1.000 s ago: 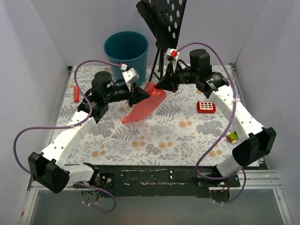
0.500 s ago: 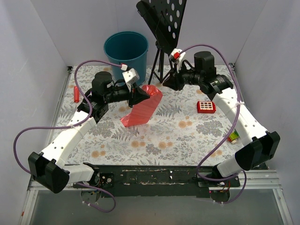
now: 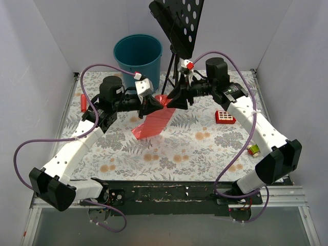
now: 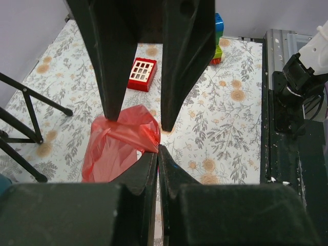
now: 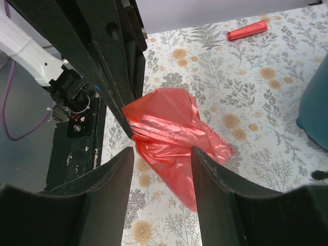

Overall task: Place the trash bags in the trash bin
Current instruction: Unfold the trash bag at the center of the board.

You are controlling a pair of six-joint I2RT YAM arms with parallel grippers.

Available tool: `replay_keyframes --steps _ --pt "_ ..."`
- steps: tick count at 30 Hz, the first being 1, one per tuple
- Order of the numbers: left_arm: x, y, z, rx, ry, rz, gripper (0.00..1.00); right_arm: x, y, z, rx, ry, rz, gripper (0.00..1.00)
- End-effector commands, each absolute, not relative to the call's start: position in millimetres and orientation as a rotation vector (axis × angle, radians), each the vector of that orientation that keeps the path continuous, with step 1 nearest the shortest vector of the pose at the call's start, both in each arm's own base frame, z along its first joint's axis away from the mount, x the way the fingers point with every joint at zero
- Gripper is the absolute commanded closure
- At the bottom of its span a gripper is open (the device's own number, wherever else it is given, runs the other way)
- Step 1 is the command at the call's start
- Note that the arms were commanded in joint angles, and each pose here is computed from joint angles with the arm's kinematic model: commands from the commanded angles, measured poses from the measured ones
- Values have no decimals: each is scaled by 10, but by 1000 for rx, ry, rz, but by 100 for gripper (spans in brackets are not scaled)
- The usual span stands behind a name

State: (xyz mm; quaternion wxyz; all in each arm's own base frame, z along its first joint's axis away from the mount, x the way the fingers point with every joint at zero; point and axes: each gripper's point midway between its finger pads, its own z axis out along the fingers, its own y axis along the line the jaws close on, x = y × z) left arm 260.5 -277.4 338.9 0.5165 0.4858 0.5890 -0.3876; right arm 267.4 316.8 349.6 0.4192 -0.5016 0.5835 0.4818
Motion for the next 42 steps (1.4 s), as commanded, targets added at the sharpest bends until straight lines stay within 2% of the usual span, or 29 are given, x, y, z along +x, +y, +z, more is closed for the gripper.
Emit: replay_keyframes --steps 1,8,18,29,38,39,42 --pt "2502 -2788 3560 1240 1330 -915 100 2586 3309 3647 -1324 1348 1275 43" --pt "2478 -2775 3511 1300 1315 -883 100 2542 3414 3669 -1340 1315 1321 47" --pt "2476 -2719 3394 1385 1278 -796 100 2369 3407 3778 -1384 1279 1426 41" --pt "2467 -2724 3507 1362 1251 -795 100 2493 3463 3549 -1355 1365 1383 43" --pt "2485 -2713 3542 1341 1246 -780 100 2501 3479 3471 -1360 1380 1387 52" --pt "2489 -2709 3540 1342 1244 -774 100 2492 3476 3461 -1361 1382 1391 54" --pt "2484 -2697 3535 1344 1240 -763 100 2466 3469 3422 -1371 1384 1404 74"
